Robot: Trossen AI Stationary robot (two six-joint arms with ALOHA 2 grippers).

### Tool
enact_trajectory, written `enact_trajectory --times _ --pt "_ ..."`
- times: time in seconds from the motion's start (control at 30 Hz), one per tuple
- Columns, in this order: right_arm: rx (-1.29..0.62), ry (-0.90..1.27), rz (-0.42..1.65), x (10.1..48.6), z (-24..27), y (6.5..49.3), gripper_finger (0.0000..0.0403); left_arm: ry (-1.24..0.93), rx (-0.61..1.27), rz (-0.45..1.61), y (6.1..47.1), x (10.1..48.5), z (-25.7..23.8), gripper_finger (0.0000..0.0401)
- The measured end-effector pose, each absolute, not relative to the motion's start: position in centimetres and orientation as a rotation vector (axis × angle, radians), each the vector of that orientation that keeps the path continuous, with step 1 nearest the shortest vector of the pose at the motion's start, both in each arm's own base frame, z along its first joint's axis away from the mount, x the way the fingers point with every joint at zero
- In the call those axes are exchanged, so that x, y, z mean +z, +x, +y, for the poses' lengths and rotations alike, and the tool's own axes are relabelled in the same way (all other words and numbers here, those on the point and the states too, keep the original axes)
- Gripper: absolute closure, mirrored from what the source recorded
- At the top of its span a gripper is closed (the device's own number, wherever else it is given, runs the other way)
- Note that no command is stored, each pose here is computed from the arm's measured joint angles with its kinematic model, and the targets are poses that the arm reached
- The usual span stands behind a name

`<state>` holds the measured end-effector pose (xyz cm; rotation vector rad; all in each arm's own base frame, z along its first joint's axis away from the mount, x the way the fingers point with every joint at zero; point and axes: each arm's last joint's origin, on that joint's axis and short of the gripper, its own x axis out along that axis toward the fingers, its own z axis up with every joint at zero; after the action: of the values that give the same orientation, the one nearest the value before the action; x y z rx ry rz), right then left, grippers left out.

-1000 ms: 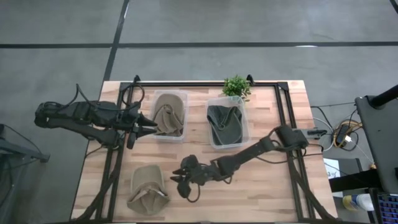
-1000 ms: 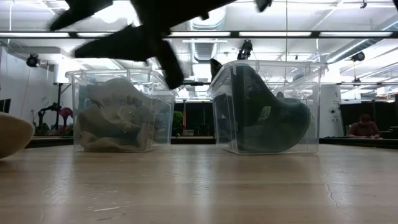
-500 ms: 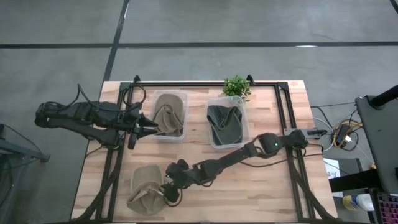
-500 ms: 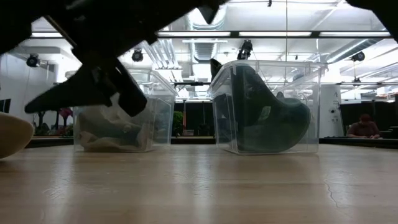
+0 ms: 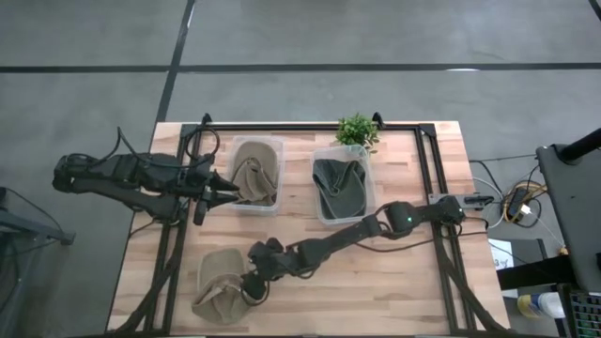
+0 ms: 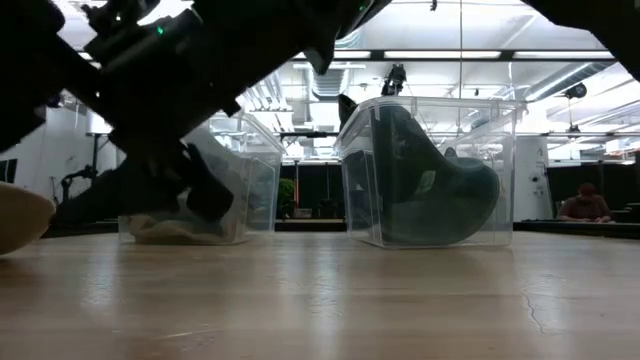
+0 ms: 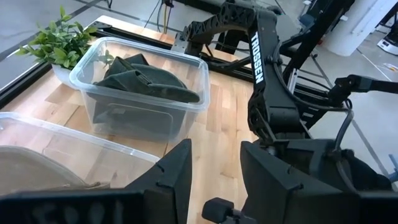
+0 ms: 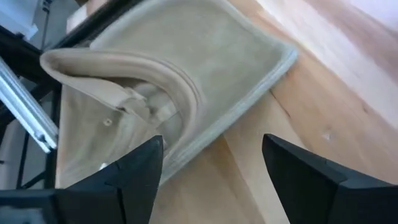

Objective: Pick & Place hat
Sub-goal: Put the brown cap into the left transparent bin

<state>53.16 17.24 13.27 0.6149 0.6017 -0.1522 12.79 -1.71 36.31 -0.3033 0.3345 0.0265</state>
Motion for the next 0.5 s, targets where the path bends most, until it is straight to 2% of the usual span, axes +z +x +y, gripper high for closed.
enact_trajectory --times 0.27,0.5 --pt "-0.15 0.619 0.591 13.32 17.02 53.32 0.016 -0.298 0.027 0.335 12.81 36.31 -1.71 0.0273" --pt "-0.095 0.646 0.595 13.48 16.99 53.5 0.0212 -0.287 0.043 0.332 12.82 36.29 -1.66 0.0273"
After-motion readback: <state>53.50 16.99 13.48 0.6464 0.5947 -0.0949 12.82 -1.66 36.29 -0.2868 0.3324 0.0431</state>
